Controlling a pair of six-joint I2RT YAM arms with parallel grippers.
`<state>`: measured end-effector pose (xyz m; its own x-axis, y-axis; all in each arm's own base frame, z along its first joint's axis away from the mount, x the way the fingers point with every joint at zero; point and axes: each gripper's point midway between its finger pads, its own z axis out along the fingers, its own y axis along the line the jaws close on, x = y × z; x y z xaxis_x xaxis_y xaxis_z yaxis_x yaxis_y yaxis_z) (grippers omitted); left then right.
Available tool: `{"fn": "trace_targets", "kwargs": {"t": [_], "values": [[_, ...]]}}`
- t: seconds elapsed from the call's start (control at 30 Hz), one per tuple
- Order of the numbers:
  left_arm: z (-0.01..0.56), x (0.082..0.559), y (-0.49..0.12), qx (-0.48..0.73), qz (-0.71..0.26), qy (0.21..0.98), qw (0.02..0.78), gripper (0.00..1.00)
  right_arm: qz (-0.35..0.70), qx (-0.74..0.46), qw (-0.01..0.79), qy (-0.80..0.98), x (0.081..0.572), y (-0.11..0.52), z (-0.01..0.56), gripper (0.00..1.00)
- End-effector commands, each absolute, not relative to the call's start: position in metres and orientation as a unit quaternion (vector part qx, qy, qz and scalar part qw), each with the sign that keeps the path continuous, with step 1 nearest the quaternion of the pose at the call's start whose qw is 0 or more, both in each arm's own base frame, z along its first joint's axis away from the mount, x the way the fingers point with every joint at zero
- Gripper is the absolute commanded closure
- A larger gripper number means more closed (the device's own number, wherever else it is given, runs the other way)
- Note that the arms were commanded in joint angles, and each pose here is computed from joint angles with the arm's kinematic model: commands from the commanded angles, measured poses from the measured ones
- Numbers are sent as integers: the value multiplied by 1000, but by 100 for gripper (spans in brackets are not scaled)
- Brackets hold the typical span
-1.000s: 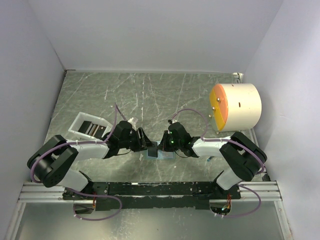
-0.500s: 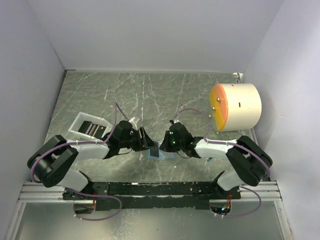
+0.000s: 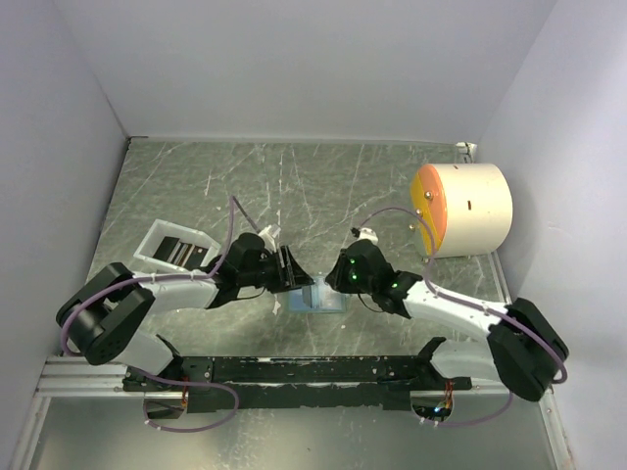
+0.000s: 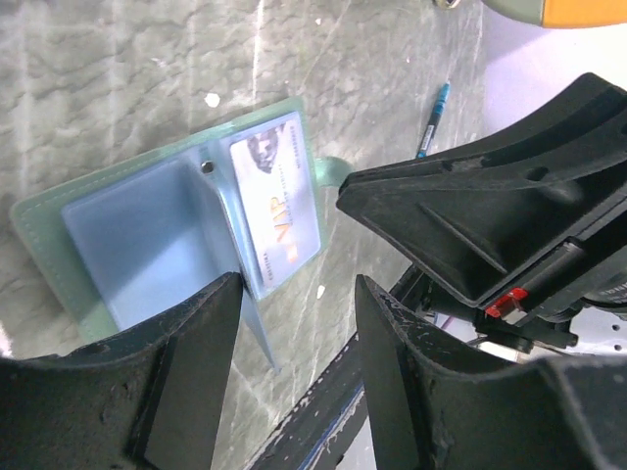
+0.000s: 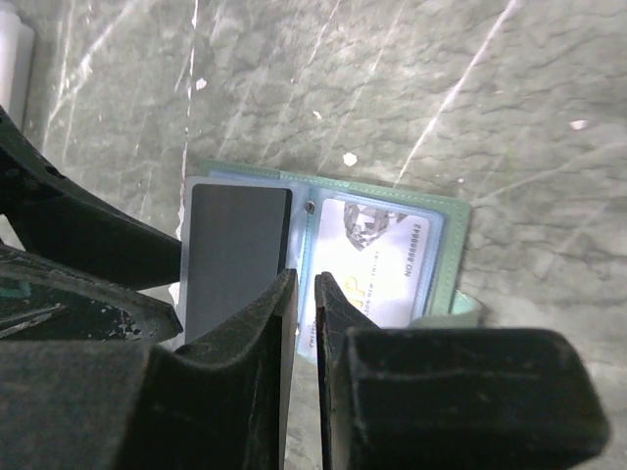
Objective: Put the credit cards into the card holder
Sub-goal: Turn over the card slot in the card holder.
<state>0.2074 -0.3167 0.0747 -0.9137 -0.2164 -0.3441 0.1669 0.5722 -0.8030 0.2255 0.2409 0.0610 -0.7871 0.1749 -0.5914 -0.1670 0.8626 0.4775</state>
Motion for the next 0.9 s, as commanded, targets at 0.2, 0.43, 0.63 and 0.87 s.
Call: {"fn": "trace_targets", "kwargs": {"t": [0.2,0.43,0.63,0.87], "values": [[99,214,-354,32,-490,843,217,39,214,66,401,888,230,193,90,83],[87,212,-356,28,-486,848,210,39,224,63,408,883,228,192,97,80],[82,214,-357,27,-481,850,213,38,234,57,403,883,225,195,98,75],[84,217,-366,38,-481,849,213,38,241,59,420,873,224,191,111,63]]}}
